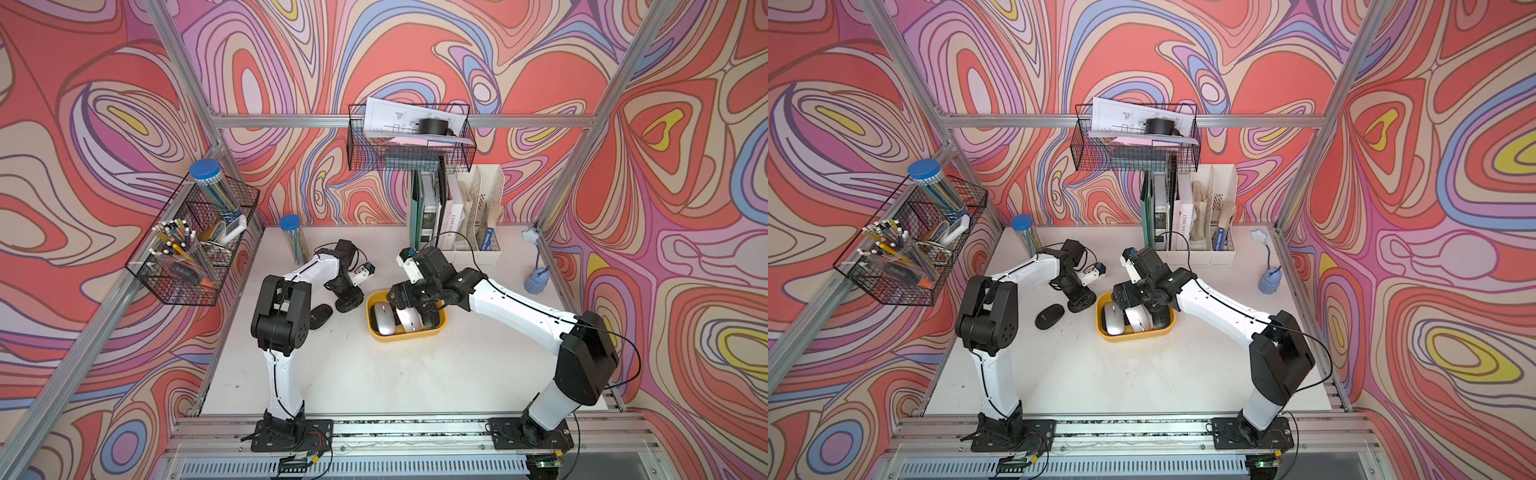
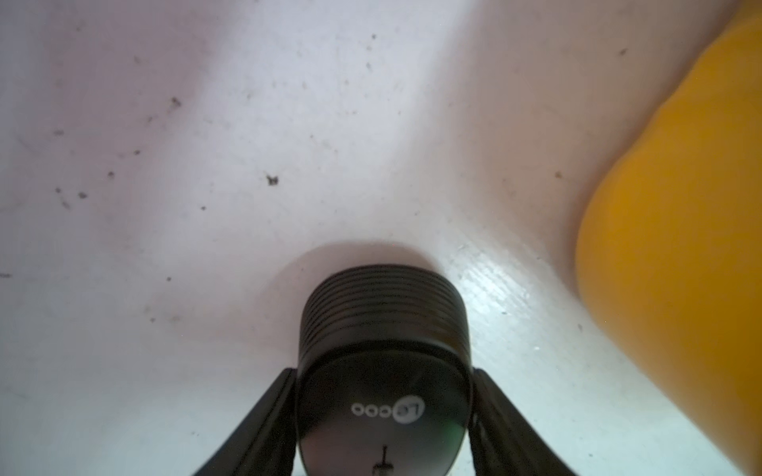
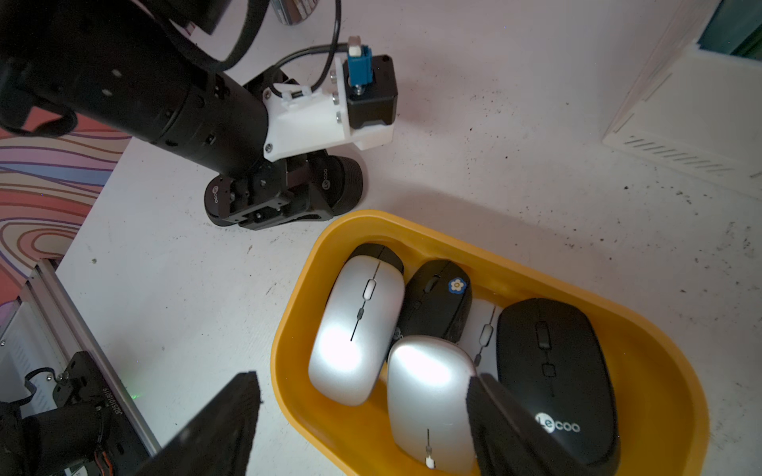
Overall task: Put the mouse in the storage box
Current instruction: Pick up the mouse from the center of the board, then place the mouse in the storage box.
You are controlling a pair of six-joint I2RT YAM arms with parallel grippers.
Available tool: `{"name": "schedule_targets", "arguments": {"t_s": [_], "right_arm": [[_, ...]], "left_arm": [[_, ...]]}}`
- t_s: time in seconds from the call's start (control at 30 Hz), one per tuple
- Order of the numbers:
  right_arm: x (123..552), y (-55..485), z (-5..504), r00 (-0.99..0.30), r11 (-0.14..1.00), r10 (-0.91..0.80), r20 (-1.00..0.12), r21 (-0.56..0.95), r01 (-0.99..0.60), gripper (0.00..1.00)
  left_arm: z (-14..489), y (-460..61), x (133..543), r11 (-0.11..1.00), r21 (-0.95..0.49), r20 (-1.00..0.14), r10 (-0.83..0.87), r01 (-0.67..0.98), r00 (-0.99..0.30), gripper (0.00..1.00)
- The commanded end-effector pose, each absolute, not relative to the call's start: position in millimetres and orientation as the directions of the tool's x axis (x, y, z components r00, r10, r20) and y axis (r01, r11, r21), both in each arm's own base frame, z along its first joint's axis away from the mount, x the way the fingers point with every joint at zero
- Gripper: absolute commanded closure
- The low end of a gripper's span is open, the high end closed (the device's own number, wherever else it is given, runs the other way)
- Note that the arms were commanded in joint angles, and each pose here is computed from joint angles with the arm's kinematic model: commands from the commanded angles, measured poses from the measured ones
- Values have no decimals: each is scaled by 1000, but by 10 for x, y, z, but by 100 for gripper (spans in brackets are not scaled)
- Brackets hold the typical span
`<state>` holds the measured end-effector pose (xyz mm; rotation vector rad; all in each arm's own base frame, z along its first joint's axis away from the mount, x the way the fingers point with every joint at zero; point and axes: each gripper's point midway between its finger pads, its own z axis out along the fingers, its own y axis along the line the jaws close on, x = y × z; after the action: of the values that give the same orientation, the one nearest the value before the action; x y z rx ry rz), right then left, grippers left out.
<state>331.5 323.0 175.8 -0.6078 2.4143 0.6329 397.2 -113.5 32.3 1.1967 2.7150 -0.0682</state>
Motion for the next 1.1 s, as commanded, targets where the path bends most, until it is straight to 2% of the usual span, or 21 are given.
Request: {"name": "schedule_targets", "arguments": {"t_s": [0.0, 0.63, 0.9, 1.07], "right_arm": [[3310, 3240, 1757, -735, 778, -268, -623, 310, -546, 19], [3344, 3251, 1622, -750, 789, -253, -611, 318, -525, 19], [3359, 3078, 1599, -751, 832, -255, -609, 258, -491, 18], [3375, 2959, 1579, -762, 851, -226, -607, 258, -458, 18]], "left_arm": [[479, -985, 4036, 726, 109, -179, 686, 679, -705, 45], [936, -936, 4035, 810, 156, -287, 585, 566, -758, 46], [1398, -1169, 3893, 865, 56, -464, 465, 499, -754, 47], [1569, -1444, 3695, 855, 2, -519, 444, 518, -731, 46]]}}
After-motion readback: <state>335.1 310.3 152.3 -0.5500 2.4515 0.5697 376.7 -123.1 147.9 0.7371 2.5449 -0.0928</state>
